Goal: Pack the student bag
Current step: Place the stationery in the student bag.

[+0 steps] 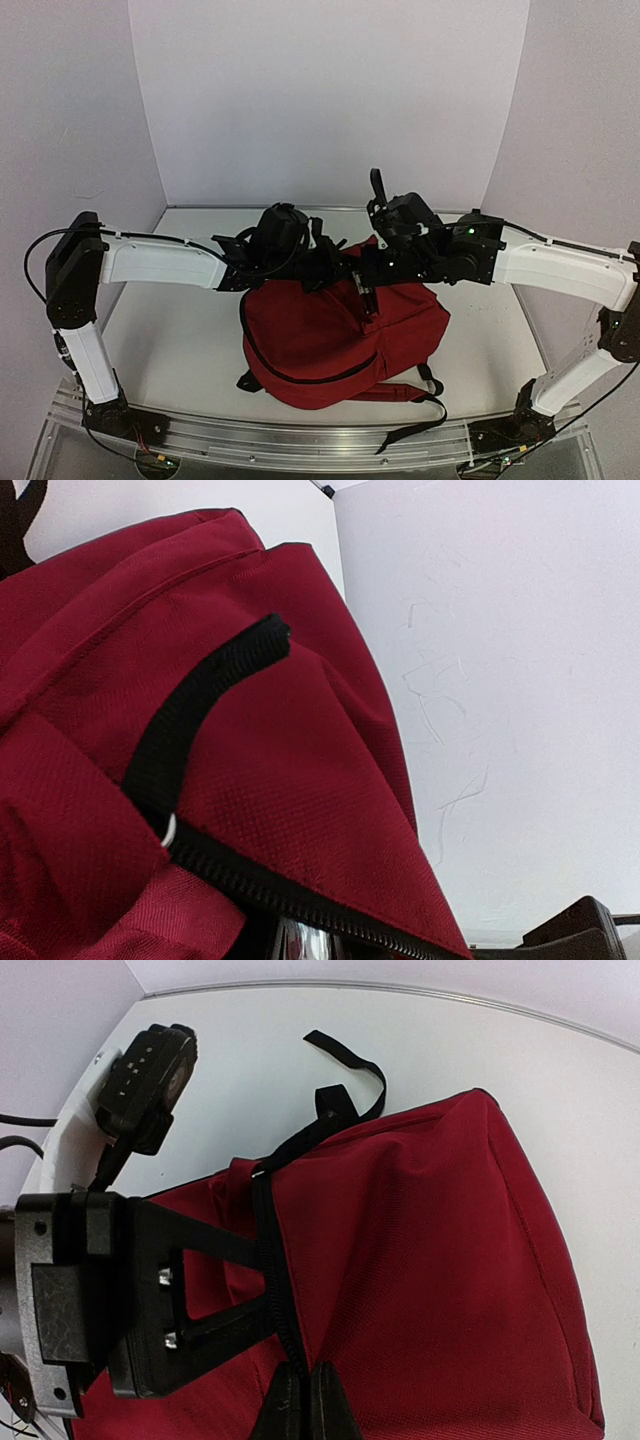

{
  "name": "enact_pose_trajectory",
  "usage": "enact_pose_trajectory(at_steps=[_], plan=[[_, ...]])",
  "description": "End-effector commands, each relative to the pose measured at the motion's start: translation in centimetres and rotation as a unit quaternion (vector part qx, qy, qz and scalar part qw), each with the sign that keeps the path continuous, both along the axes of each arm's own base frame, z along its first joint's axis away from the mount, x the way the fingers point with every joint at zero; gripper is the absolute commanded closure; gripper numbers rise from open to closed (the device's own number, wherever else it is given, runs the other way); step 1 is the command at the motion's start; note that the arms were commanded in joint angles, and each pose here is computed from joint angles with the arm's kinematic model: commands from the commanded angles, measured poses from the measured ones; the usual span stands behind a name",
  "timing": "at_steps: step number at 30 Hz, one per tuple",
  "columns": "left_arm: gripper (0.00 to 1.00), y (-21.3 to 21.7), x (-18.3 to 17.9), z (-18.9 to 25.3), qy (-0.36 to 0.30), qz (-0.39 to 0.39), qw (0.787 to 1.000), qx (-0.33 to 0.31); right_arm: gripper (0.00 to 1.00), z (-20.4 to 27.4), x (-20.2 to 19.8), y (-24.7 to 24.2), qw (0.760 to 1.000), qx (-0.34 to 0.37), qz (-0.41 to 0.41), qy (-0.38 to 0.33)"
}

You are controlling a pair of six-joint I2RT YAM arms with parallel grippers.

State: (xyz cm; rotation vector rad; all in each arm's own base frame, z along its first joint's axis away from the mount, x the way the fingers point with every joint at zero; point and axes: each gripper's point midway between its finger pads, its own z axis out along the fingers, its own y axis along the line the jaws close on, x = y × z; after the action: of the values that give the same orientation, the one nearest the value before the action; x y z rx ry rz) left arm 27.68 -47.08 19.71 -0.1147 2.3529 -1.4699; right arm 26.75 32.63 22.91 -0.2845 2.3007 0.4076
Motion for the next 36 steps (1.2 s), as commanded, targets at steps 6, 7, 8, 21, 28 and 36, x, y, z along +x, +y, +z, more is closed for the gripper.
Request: enact_pose_trajectory(at_steps=[6, 7, 8, 21, 28, 36], plan=[[0.80, -2.2, -1.5, 1.5, -0.026, -0.032, 0.999, -0.009, 1.00, 1.1, 0.2, 0.8, 0.999, 0.033, -0.012, -0.014], [0.76, -1.7, -1.6, 1.7, -0.028, -0.028, 0.999, -0.006, 1.00, 1.2, 0.2, 0.8, 0.999, 0.033, -0.012, -0.014], [0.72, -1.2, -1.8, 1.7, -0.029, -0.024, 0.999, -0.003, 1.00, 1.2, 0.2, 0.8, 0.999, 0.034, -0.012, -0.014], [0.52, 0.3, -6.5, 1.2, -0.032, -0.086, 0.995, 0.028, 1.00, 0.9, 0.0, 1.1, 0.999, 0.037, -0.008, -0.008], [0.71, -0.5, -7.1, 0.6, -0.023, -0.103, 0.994, 0.028, 1.00, 1.0, 0.0, 1.1, 0.999, 0.040, -0.007, -0.007], [0.90, -2.7, -7.1, 1.1, -0.024, -0.118, 0.993, 0.004, 1.00, 1.1, -0.1, 1.0, 0.999, 0.042, -0.006, -0.007]])
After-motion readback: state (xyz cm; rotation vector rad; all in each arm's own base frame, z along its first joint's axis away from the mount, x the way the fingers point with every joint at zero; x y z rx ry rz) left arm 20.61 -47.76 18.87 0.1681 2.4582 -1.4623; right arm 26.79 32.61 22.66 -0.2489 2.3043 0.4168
